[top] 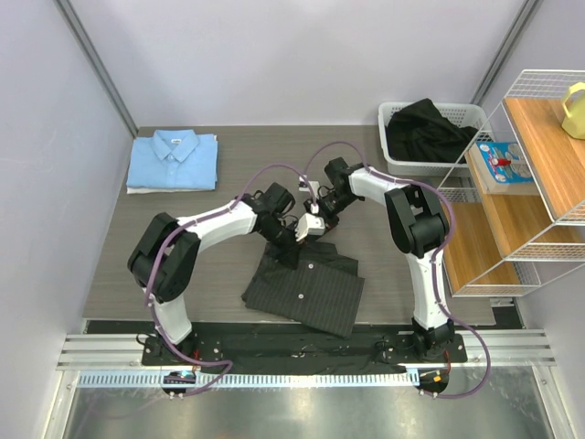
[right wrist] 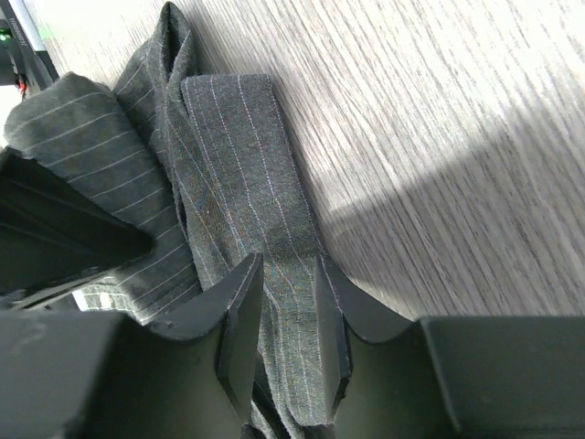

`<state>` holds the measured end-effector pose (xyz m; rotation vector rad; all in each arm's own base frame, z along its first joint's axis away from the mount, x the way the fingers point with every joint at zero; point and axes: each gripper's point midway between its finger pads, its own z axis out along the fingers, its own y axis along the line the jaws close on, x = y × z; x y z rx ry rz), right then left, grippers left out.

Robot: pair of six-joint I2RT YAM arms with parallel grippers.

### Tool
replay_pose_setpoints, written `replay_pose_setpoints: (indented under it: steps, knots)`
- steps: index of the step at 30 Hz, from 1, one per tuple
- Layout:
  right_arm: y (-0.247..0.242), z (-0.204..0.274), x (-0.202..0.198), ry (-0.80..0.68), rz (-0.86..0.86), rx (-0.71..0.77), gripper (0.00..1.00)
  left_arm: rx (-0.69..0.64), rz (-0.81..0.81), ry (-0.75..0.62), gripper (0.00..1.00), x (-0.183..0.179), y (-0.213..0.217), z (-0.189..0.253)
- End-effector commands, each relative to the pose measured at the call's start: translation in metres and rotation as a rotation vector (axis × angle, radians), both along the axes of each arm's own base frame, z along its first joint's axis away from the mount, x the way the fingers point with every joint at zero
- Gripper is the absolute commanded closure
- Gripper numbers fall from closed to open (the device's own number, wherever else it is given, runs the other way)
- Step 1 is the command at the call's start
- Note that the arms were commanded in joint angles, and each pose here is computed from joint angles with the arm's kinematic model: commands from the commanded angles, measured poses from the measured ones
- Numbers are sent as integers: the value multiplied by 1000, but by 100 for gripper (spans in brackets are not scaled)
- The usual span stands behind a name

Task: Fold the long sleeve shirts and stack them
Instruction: Fold the shirt

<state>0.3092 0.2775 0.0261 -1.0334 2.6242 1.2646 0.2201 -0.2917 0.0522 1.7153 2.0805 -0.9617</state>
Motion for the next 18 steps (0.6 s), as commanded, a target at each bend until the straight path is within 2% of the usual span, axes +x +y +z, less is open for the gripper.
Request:
replay_pose_setpoints:
  steps: [1, 6, 18]
  knots:
    - [-2, -8, 5, -58, 26, -27, 65, -101, 59, 36, 89, 19, -10, 32]
    - [-2, -8, 5, -64, 40, -22, 66, -121, 93, 28, 94, 37, -9, 48]
    - [-3, -5, 8, -85, 51, -23, 66, -88, 141, 13, 94, 70, 3, 27]
